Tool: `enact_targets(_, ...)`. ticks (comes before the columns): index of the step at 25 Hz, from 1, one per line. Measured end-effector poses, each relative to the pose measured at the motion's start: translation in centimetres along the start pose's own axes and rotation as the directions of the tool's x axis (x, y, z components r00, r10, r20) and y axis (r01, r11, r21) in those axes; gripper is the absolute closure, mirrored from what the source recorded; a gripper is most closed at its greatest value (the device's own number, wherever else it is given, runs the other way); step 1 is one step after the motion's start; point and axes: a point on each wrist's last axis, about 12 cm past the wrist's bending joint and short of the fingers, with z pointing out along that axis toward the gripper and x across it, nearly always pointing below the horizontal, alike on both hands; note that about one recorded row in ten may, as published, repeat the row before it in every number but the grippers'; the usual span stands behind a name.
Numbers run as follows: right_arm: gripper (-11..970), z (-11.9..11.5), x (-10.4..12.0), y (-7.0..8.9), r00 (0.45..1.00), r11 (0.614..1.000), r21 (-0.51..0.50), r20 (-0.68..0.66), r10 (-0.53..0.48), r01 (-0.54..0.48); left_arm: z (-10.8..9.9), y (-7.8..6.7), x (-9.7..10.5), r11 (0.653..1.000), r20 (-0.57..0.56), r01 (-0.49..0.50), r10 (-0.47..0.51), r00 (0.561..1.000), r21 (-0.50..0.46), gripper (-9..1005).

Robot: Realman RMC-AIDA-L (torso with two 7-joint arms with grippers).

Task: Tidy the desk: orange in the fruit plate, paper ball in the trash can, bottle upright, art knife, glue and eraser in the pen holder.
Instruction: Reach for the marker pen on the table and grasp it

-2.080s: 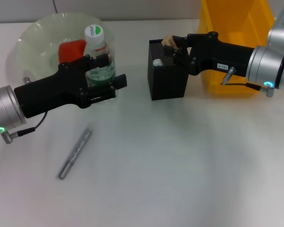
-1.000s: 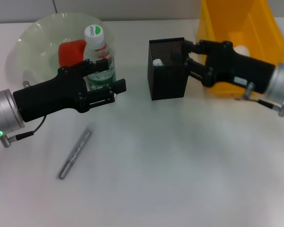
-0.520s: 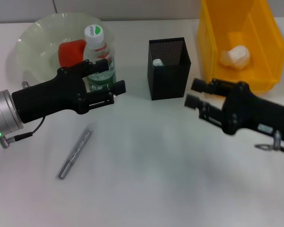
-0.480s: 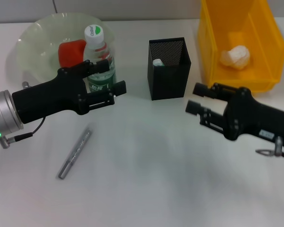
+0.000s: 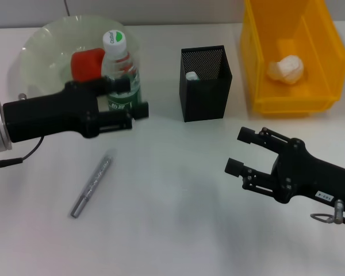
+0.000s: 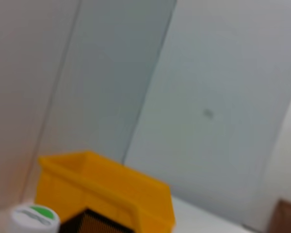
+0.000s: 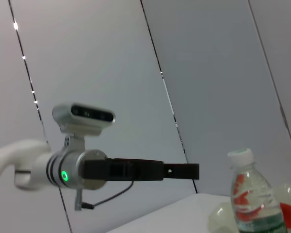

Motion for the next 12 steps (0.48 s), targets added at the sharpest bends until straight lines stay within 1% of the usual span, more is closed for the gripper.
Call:
enact_targets(3,196,-0.2,0.3,0.1,1.000,1.000,0.010,0.000,0.013,-0.013,0.1,-0.4,-1.3,1.000,-0.130,0.012,-0.013,0.991,-0.012,187)
enact_targets(4,196,-0.2,0.6,0.2,1.000,1.000,0.020,-0.007,0.024,-0.024,0.2,-0.6,-2.2,0.999,-0.221,0.015,-0.024,0.975,-0.039,187)
enact_targets(5,196,-0.2,0.6,0.2,1.000,1.000,0.020,-0.007,0.024,-0.024,0.2,-0.6,-2.2,0.999,-0.221,0.015,-0.024,0.975,-0.039,187)
enact_targets(6,196,-0.3,0.9,0.2,0.999,0.999,0.031,-0.012,0.035,-0.035,0.5,-0.9,-3.2,0.997,-0.327,0.006,-0.032,0.945,-0.079,187)
enact_targets(7,196,-0.3,0.9,0.2,0.999,0.999,0.031,-0.012,0.035,-0.035,0.5,-0.9,-3.2,0.997,-0.327,0.006,-0.032,0.945,-0.079,187)
enact_targets(8,196,-0.3,1.0,0.2,0.999,0.999,0.034,-0.015,0.038,-0.038,0.7,-1.1,-3.6,0.995,-0.376,-0.001,-0.038,0.926,-0.103,187)
enact_targets(9,196,-0.2,1.1,0.2,0.999,0.999,0.039,-0.021,0.035,-0.034,1.2,-1.4,-4.3,0.989,-0.451,-0.014,-0.053,0.891,-0.145,187)
enact_targets(10,196,-0.2,1.1,0.2,0.999,0.999,0.039,-0.021,0.035,-0.034,1.2,-1.4,-4.3,0.989,-0.451,-0.014,-0.053,0.891,-0.145,188)
enact_targets(11,196,-0.2,1.2,0.2,0.999,0.999,0.041,-0.025,0.027,-0.026,1.9,-1.9,-4.9,0.982,-0.527,-0.043,-0.062,0.848,-0.184,188)
enact_targets(12,197,-0.2,1.2,0.2,0.999,0.999,0.041,-0.025,0.027,-0.026,1.9,-1.9,-4.9,0.982,-0.527,-0.043,-0.062,0.848,-0.184,188)
